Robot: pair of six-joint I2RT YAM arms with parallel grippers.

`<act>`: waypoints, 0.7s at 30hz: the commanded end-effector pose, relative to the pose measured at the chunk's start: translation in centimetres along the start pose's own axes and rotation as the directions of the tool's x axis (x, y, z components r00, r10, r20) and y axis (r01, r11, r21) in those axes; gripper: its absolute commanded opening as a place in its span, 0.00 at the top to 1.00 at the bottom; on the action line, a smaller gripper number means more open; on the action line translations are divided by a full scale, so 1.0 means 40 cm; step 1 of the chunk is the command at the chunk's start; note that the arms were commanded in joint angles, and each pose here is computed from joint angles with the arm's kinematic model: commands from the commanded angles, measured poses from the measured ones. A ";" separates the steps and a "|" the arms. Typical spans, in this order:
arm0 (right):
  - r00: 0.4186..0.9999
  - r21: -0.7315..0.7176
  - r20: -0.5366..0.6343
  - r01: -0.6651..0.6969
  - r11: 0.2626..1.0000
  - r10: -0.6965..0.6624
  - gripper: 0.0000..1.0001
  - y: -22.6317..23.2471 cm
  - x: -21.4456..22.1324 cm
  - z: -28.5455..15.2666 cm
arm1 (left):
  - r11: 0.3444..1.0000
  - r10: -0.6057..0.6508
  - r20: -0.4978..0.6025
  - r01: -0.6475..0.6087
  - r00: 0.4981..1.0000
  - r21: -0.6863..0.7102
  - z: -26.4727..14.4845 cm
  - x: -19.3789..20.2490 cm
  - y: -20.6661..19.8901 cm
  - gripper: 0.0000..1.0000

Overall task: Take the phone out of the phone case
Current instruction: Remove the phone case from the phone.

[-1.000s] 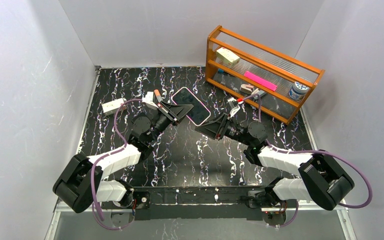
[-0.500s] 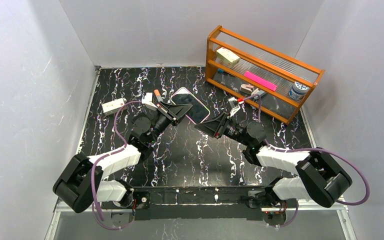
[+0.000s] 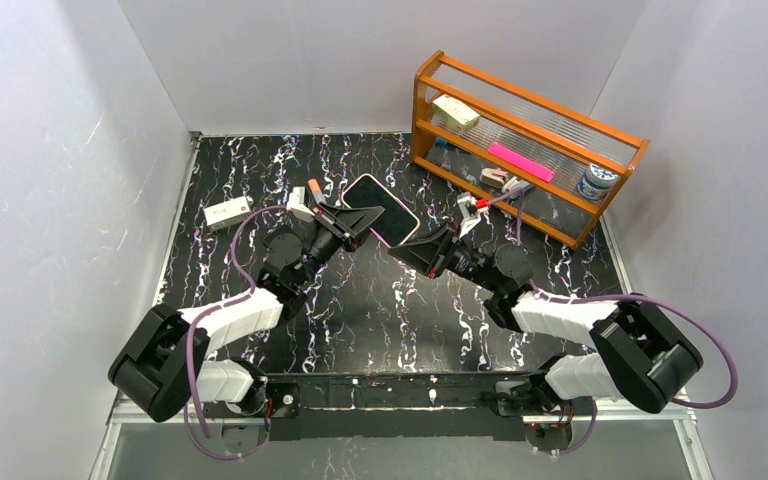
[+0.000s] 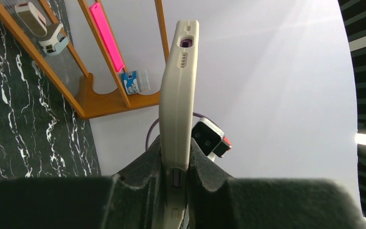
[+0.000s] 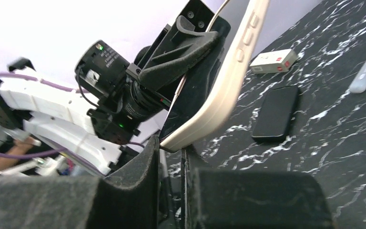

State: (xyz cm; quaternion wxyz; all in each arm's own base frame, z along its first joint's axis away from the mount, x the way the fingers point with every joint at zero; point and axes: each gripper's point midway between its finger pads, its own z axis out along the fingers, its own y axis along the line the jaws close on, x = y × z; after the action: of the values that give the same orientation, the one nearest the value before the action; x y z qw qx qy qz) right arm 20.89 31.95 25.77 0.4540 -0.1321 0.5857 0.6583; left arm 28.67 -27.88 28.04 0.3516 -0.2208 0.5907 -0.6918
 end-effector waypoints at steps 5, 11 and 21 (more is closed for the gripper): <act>0.881 -0.022 -0.088 0.464 0.885 -0.464 0.99 -0.027 -0.018 0.018 | 0.998 -0.041 -0.096 0.046 0.995 0.049 0.001 0.039 -0.056 1.00; 0.841 0.043 -0.135 0.534 0.844 -0.525 0.99 -0.073 -0.032 0.031 | 0.999 -0.024 -0.127 0.030 0.992 0.046 0.004 0.046 -0.054 1.00; 0.852 0.070 -0.200 0.506 0.860 -0.484 0.79 -0.092 -0.007 -0.003 | 0.994 0.106 -0.166 -0.100 0.980 0.039 -0.017 -0.072 -0.028 1.00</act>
State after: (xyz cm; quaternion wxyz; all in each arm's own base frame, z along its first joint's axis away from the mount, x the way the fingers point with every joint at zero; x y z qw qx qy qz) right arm 23.44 31.91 21.54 0.5409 -0.3026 0.6226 0.4777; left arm 29.69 -26.49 25.98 0.3161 -0.2060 0.6308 -0.6780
